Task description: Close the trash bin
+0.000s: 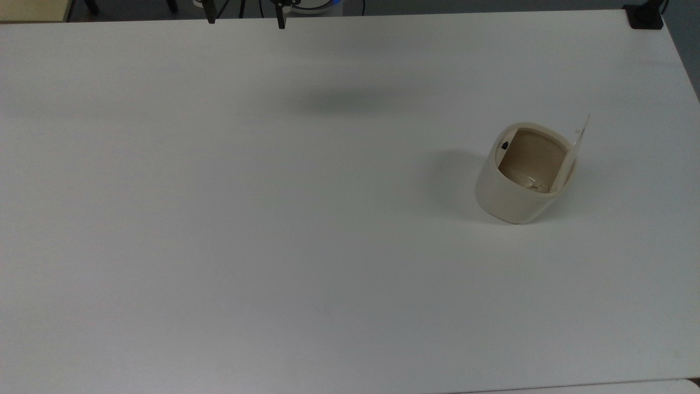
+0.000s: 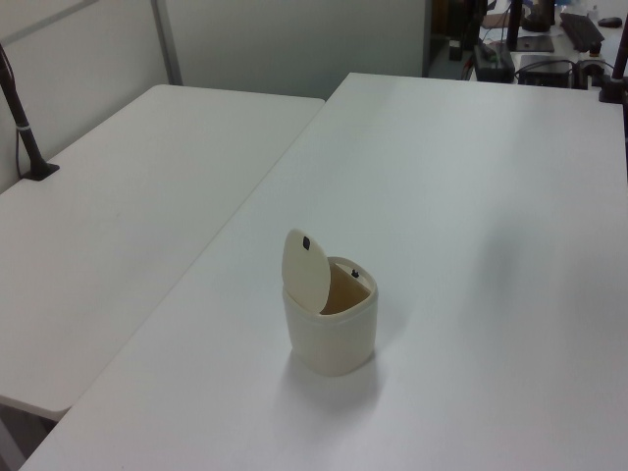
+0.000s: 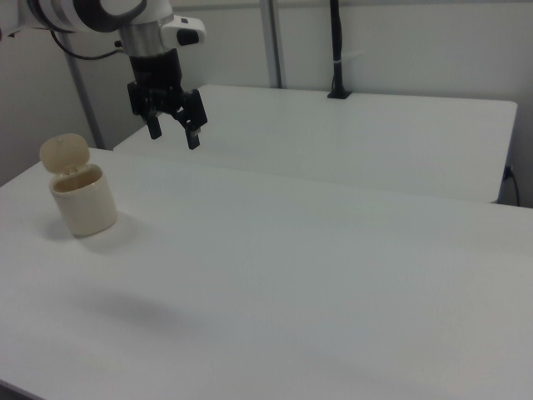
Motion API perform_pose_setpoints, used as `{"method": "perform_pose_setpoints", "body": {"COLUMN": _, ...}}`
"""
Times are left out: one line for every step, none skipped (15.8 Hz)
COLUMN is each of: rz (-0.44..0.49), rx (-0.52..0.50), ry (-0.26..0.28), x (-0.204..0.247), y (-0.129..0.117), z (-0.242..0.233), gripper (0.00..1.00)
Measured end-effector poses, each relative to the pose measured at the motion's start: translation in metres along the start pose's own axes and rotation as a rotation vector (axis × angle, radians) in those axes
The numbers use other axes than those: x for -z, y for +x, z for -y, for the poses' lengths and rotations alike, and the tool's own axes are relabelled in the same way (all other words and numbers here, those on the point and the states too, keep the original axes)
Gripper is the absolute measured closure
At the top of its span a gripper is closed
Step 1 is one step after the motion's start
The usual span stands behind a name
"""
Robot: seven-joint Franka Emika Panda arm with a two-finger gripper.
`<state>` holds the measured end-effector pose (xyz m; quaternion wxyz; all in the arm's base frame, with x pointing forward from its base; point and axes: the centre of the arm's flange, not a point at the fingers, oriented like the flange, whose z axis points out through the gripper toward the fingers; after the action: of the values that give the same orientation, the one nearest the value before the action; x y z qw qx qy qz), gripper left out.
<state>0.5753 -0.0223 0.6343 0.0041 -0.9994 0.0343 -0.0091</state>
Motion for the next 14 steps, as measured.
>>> {"method": "perform_pose_setpoints", "body": {"rz": 0.001, "rx": 0.0, "ry": 0.0, "x": -0.001, "y": 0.0, "z": 0.0, "gripper": 0.0}}
{"method": "perform_pose_setpoints", "body": {"rz": 0.002, "rx": 0.001, "ry": 0.0, "x": -0.001, "y": 0.001, "z": 0.0, "gripper": 0.0}}
{"method": "perform_pose_setpoints", "body": {"rz": 0.003, "rx": 0.001, "ry": 0.0, "x": -0.002, "y": 0.001, "z": 0.0, "gripper": 0.0}}
{"method": "perform_pose_setpoints", "body": {"rz": 0.004, "rx": 0.003, "ry": 0.0, "x": -0.003, "y": 0.001, "z": 0.001, "gripper": 0.0}}
{"method": "perform_pose_setpoints", "body": {"rz": 0.006, "rx": 0.005, "ry": 0.0, "x": -0.004, "y": 0.002, "z": 0.002, "gripper": 0.0}}
{"method": "perform_pose_setpoints", "body": {"rz": 0.011, "rx": 0.01, "ry": 0.0, "x": -0.006, "y": 0.003, "z": 0.004, "gripper": 0.0}}
{"method": "perform_pose_setpoints", "body": {"rz": 0.017, "rx": 0.02, "ry": 0.0, "x": -0.01, "y": 0.005, "z": 0.006, "gripper": 0.0}}
{"method": "perform_pose_setpoints", "body": {"rz": 0.027, "rx": 0.038, "ry": 0.0, "x": -0.015, "y": 0.007, "z": 0.01, "gripper": 0.0}}
{"method": "perform_pose_setpoints", "body": {"rz": 0.036, "rx": 0.058, "ry": 0.0, "x": -0.021, "y": 0.009, "z": 0.014, "gripper": 0.0}}
{"method": "perform_pose_setpoints", "body": {"rz": 0.045, "rx": 0.087, "ry": 0.0, "x": -0.027, "y": 0.011, "z": 0.021, "gripper": 0.0}}
{"method": "perform_pose_setpoints", "body": {"rz": 0.053, "rx": 0.124, "ry": 0.0, "x": -0.031, "y": 0.013, "z": 0.031, "gripper": 0.0}}
{"method": "perform_pose_setpoints", "body": {"rz": 0.06, "rx": 0.176, "ry": 0.001, "x": -0.035, "y": 0.013, "z": 0.044, "gripper": 0.0}}
{"method": "perform_pose_setpoints", "body": {"rz": 0.064, "rx": 0.241, "ry": 0.002, "x": -0.037, "y": 0.012, "z": 0.061, "gripper": 0.0}}
{"method": "perform_pose_setpoints", "body": {"rz": 0.065, "rx": 0.313, "ry": 0.003, "x": -0.039, "y": 0.01, "z": 0.079, "gripper": 0.0}}
